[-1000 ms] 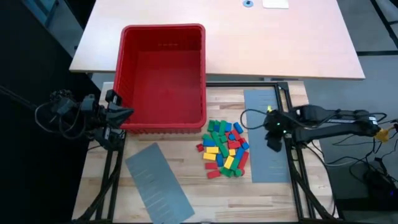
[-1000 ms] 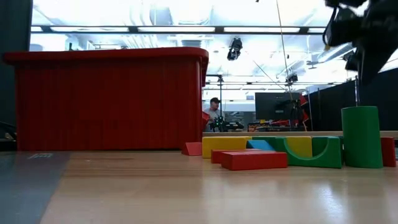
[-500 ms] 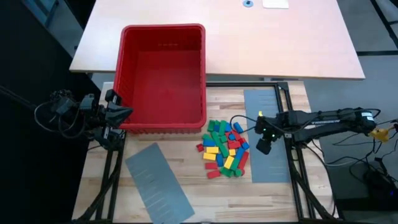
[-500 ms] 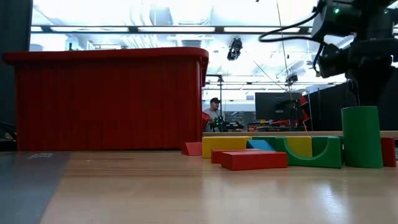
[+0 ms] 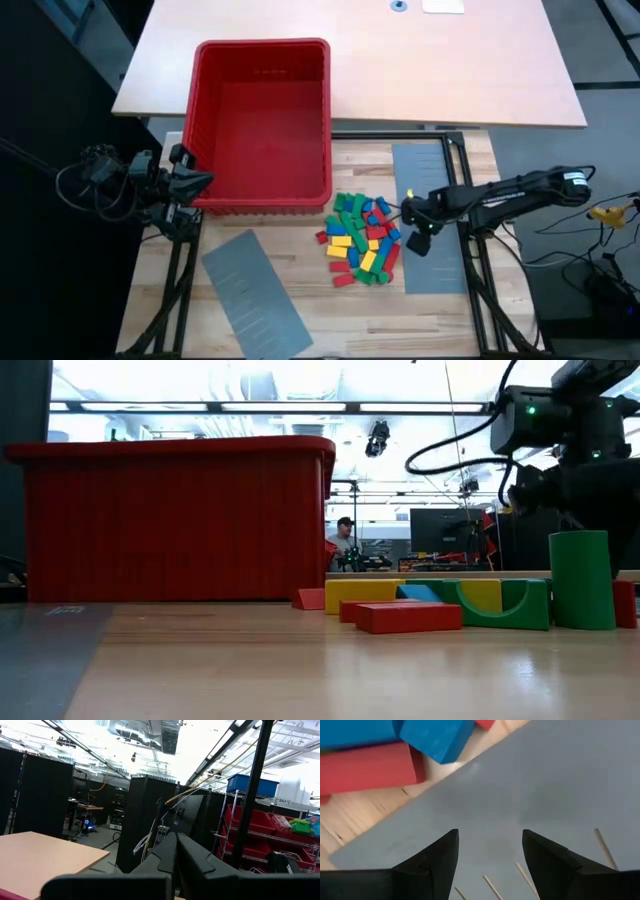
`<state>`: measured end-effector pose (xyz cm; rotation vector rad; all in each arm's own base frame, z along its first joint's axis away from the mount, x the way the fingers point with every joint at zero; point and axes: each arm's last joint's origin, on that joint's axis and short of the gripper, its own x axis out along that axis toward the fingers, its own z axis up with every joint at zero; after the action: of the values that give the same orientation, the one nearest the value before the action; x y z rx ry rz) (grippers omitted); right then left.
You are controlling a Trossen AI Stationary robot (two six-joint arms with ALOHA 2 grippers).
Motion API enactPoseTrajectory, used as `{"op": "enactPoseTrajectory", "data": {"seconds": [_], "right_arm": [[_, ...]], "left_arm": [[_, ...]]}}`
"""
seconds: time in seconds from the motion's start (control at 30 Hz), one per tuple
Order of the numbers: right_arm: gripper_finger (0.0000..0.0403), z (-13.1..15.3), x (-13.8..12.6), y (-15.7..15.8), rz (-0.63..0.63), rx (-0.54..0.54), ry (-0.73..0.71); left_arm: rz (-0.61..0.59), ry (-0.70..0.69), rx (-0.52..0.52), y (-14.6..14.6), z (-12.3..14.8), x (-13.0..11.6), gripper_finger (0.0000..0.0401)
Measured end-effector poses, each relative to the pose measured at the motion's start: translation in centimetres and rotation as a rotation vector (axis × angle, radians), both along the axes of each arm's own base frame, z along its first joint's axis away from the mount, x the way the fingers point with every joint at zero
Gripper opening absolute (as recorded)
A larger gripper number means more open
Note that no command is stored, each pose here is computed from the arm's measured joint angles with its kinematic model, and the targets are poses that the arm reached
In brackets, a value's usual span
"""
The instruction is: Sort blocks
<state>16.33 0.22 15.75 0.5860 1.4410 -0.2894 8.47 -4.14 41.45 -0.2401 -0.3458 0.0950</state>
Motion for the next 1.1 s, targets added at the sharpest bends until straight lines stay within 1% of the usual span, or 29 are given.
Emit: {"op": "enactPoseTrajectory", "data": {"seconds": [0.27, 0.53, 0.8, 1.1], "right_arm": [[0.02, -1.5, 1.0, 1.6, 0.054, 0.029, 0.042], [0.0199, -2.7, 2.1, 4.2, 0.091, 0.086, 0.03], [0.0199, -2.5, 2.4, 7.5, 0.072, 0.157, -0.042], [0.0199, -2.3, 1.7, 11.2, 0.061, 0.249, -0.078]], "left_arm": [[-0.001, -0.001, -0.003, 0.0, 0.0, 0.0, 0.0], [-0.009, 0.0, -0.017, 0.0, 0.0, 0.0, 0.0], [-0.009, 0.0, -0.017, 0.0, 0.0, 0.0, 0.0], [-0.011, -0.001, -0.021, 0.0, 0.0, 0.0, 0.0]]}}
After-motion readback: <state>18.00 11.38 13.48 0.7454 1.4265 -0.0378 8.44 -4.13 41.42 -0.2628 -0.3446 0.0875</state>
